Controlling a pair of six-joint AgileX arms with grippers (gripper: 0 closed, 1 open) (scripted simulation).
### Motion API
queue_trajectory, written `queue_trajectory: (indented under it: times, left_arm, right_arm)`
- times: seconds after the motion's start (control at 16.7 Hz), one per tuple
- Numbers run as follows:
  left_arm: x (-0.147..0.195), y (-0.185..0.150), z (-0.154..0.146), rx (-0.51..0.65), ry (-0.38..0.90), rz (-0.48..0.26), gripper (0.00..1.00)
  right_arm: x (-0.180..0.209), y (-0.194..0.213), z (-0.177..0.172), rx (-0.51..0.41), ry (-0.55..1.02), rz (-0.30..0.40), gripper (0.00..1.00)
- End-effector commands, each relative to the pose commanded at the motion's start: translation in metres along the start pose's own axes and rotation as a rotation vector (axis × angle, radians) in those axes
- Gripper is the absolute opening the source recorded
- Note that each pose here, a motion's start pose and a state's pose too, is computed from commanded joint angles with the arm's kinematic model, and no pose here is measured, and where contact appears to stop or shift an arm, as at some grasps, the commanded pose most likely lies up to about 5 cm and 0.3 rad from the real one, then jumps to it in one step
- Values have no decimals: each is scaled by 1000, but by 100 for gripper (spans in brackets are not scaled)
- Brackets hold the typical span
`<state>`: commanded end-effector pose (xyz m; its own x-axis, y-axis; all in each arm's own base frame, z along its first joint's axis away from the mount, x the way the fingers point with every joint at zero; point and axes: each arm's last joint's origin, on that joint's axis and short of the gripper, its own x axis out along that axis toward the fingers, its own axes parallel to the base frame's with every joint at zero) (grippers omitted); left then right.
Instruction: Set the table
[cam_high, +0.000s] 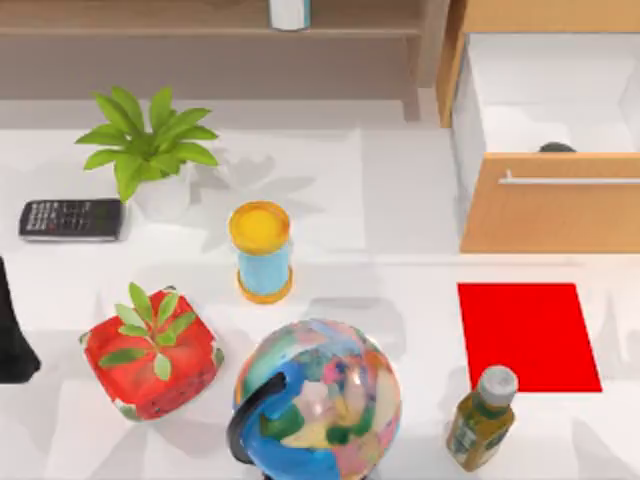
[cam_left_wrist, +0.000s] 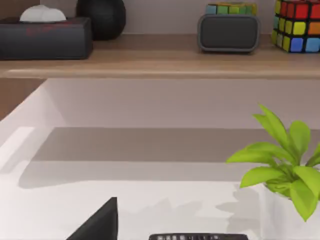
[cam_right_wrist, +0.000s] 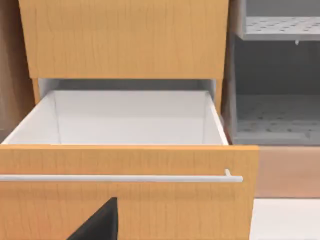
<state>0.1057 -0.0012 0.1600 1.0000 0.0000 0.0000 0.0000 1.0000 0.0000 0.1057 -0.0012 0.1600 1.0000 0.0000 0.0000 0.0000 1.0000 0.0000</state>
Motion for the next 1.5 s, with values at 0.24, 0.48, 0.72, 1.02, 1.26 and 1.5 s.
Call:
queue_trajectory:
  times: [0.24, 0.48, 0.72, 1.02, 1.26, 1.5]
  left_arm:
    - [0, 0, 0, 0, 0, 0, 100]
    - [0, 0, 0, 0, 0, 0, 100]
    - [0, 0, 0, 0, 0, 0, 100]
    - [0, 0, 0, 0, 0, 0, 100]
    - [0, 0, 0, 0, 0, 0, 100]
    - [0, 0, 0, 0, 0, 0, 100]
  right_arm:
    - [0, 1, 4, 11, 22, 11, 100]
    - [5, 5, 30, 68, 147, 54, 100]
    - [25, 12, 78, 142, 347, 85, 100]
    - [91, 25, 138, 215, 648, 66, 100]
    - [175, 40, 155, 231, 900, 14, 100]
    - [263, 56, 132, 204, 1128, -43, 100]
